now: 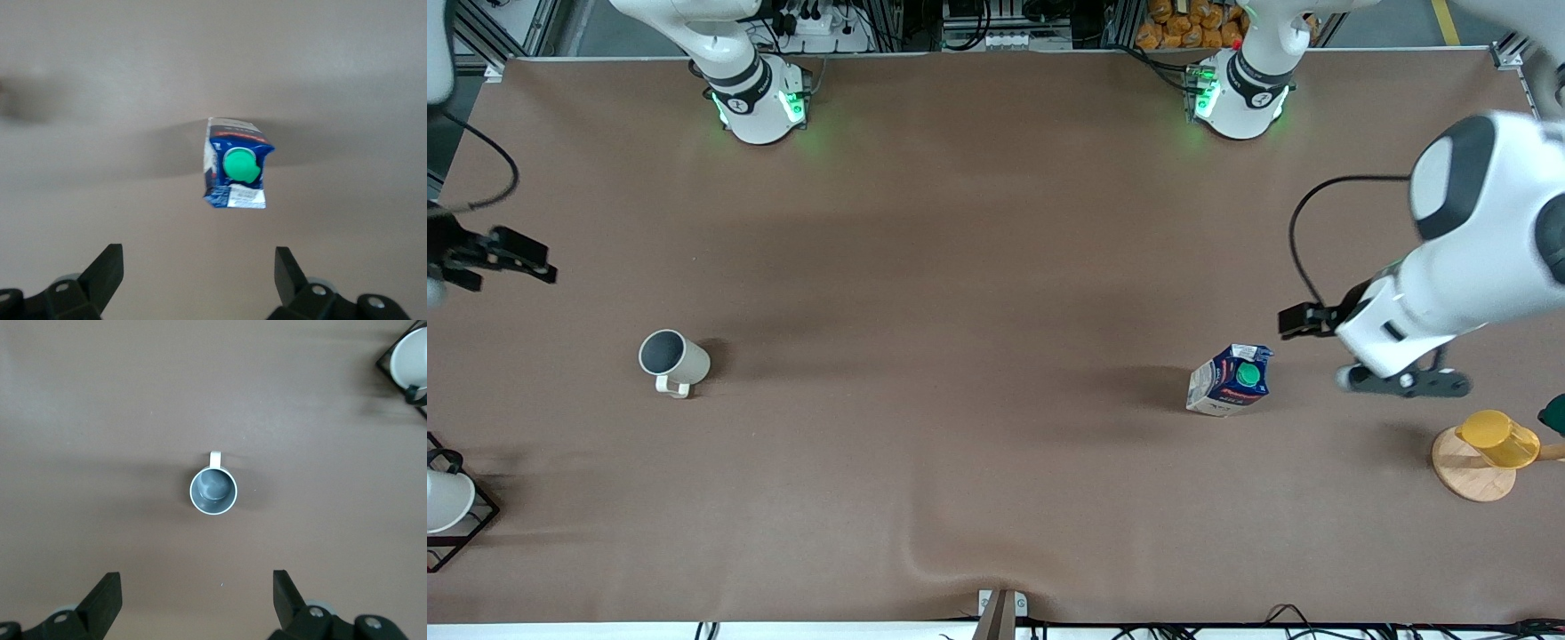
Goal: Place milk next to cup
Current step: 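Lower the left gripper onto the milk carton while the right gripper reaches the mug, then lift the milk carton with the left gripper while the right gripper grasps the mug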
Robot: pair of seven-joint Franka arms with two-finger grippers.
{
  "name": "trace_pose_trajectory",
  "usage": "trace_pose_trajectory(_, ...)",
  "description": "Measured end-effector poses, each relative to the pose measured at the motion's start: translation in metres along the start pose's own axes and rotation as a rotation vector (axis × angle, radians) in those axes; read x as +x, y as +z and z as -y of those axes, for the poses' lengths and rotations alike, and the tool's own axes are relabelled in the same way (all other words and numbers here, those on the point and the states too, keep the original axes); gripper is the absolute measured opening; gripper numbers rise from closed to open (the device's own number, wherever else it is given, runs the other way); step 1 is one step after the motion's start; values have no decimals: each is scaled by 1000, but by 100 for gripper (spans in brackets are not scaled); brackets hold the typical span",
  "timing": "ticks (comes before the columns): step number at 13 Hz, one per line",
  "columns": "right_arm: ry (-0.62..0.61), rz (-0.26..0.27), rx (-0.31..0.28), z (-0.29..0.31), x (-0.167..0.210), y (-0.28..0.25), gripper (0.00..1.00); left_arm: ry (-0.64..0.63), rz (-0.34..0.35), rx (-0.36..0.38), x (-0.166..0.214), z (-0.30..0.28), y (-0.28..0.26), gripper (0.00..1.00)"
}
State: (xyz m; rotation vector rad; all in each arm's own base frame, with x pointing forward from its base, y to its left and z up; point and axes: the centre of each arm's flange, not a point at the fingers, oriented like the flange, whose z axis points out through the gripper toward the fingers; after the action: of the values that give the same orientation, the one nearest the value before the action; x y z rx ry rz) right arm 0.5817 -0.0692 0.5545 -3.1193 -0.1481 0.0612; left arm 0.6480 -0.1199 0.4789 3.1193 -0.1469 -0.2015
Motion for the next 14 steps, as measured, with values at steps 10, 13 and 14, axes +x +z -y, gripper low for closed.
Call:
trace_pose_trajectory(10,101,120,27,-65,37,128,100,136,56,127,39,-50,111,100)
trace_pose_trajectory(13,75,158,35,-74,47,178,100,144,76,126,41,-50,124,100)
trace_pose_trajectory(14,54,166,36,-74,53,198,100,144,88,126,43,-50,133,100)
